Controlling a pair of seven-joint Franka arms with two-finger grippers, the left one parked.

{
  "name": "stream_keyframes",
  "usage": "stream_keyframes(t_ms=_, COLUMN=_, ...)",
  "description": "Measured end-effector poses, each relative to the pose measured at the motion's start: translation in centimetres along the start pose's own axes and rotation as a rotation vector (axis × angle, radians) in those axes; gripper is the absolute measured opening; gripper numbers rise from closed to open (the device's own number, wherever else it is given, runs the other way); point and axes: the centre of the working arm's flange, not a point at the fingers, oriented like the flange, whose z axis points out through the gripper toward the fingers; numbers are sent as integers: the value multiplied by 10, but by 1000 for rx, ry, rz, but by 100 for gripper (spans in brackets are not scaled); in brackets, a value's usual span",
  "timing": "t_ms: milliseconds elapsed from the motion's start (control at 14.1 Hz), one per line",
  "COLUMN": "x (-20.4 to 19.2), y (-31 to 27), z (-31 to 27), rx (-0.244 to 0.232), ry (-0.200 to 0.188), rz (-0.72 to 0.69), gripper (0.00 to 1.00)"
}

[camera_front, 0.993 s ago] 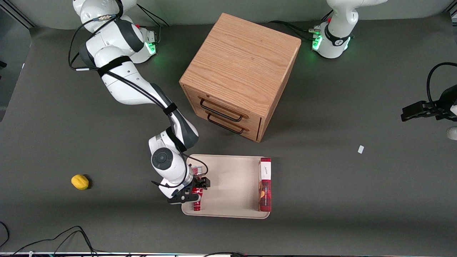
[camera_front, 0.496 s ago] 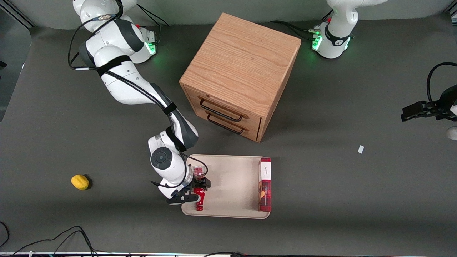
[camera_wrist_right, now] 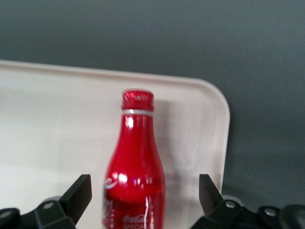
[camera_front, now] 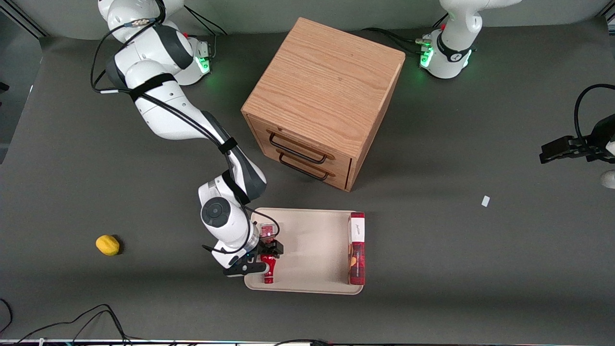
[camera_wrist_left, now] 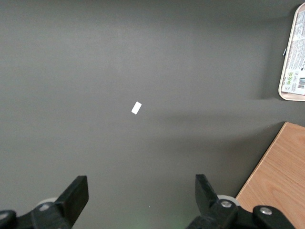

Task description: Place coke bottle on tray

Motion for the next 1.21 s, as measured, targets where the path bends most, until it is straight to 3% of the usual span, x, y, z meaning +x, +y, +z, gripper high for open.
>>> stream_keyframes(t_ms=142, x=16, y=4, z=-45, rx=-18, ry=-6, rz=8, gripper=100)
stream_keyframes(t_ms=355, x=30, y=32, z=-126, rx=-80, ry=-107, rz=25, gripper=100)
stream_keyframes(t_ms=496, x=32, y=56, z=-182, rx=-54, ry=-155, rz=26, gripper=100)
stream_keyframes(t_ms=638, x=23, y=88, z=-235, rx=-39, ry=-164, rz=53, gripper=100)
stream_keyframes(t_ms=780, x=4, y=121, z=-279, rx=-55, ry=-169, rz=76, gripper=100)
stream_keyframes(t_ms=1206, x=-86, y=207, z=-385, rx=-88, ry=-166, rz=157, gripper=100)
